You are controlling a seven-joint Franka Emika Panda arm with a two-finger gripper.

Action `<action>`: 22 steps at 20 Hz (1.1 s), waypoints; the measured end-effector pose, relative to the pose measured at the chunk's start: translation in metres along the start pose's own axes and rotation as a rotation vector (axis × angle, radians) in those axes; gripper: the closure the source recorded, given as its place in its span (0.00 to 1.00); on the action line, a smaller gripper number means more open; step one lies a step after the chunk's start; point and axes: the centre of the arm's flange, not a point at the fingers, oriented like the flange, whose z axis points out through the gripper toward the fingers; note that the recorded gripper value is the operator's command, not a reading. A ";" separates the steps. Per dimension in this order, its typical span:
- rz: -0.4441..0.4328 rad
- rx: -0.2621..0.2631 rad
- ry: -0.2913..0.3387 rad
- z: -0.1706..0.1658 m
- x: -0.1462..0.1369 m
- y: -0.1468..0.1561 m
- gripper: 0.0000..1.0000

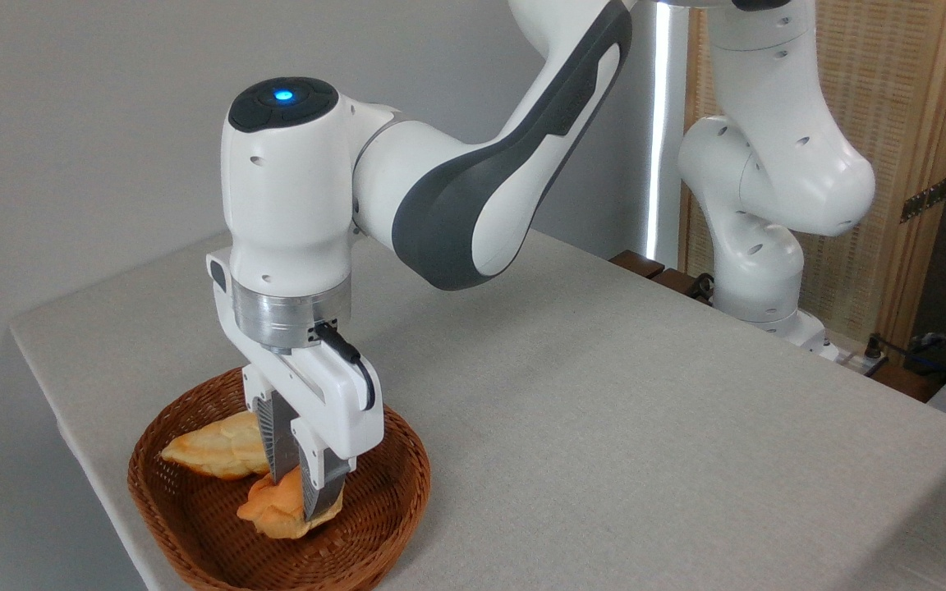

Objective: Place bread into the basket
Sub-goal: 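Lower the roll into the basket beside the flatbread, then open the gripper to release the roll and raise it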

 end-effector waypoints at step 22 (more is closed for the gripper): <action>0.019 0.017 0.010 -0.020 0.006 0.003 0.00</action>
